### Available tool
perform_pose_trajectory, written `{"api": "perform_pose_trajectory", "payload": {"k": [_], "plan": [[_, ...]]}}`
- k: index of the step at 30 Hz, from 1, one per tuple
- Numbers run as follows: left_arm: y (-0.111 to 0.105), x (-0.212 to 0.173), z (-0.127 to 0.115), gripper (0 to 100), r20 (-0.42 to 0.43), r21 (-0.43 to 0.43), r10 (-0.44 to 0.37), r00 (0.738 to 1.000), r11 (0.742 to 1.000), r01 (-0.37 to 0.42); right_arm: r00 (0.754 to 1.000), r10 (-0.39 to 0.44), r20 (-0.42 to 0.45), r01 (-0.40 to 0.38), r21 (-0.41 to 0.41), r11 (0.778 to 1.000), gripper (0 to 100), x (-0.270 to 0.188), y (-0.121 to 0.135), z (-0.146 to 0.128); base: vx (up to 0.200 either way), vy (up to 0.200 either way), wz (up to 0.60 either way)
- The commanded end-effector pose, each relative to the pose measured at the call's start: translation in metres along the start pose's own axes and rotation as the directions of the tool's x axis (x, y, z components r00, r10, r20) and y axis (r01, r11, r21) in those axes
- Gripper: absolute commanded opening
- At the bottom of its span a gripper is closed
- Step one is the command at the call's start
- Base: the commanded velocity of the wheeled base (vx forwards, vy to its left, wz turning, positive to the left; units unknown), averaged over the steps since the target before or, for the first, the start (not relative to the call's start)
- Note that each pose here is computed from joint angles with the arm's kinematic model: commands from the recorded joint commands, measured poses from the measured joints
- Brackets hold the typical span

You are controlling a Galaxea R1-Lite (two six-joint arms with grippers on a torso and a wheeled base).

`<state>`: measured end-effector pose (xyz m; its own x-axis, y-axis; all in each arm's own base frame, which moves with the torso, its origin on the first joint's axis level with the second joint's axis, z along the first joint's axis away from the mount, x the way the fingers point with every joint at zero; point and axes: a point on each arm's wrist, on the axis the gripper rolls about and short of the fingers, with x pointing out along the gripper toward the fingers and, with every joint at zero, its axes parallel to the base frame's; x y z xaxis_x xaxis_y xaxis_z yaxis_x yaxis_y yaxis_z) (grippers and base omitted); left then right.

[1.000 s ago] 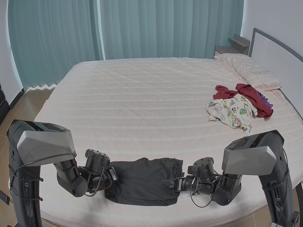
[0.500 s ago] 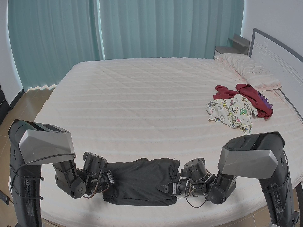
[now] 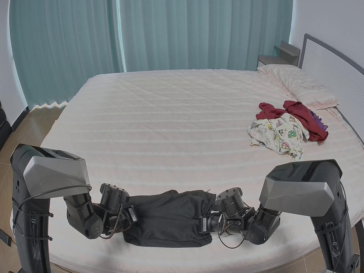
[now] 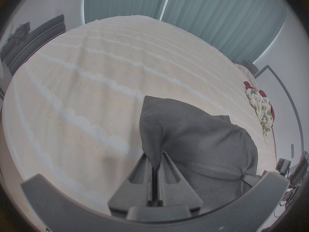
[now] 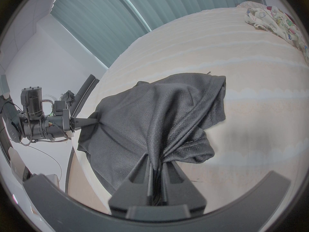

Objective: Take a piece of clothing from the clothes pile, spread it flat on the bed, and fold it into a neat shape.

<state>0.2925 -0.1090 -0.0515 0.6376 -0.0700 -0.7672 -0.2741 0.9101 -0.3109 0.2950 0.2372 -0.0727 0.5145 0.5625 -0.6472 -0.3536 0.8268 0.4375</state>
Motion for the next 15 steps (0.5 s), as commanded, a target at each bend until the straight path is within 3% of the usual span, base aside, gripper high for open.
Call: {"api": "perform_pose_trajectory", "payload": {"k": [1, 15], "plan": [[-0.001, -0.001, 0.001, 0, 0.004, -0.002, -0.002, 1.0, 1.0, 0.002, 1.0, 0.014, 0.025, -0.014, 0.005, 1.0, 0, -0.001, 0.0, 0.001, 0.0, 0.0, 0.0], [-0.008, -0.01, 0.004, 0, 0.023, 0.001, -0.032, 0.999, 0.999, 0.032, 0.991, 0.012, 0.137, -0.015, 0.022, 1.0, 0, -0.024, -0.007, 0.009, 0.0, 0.0, 0.0]]}}
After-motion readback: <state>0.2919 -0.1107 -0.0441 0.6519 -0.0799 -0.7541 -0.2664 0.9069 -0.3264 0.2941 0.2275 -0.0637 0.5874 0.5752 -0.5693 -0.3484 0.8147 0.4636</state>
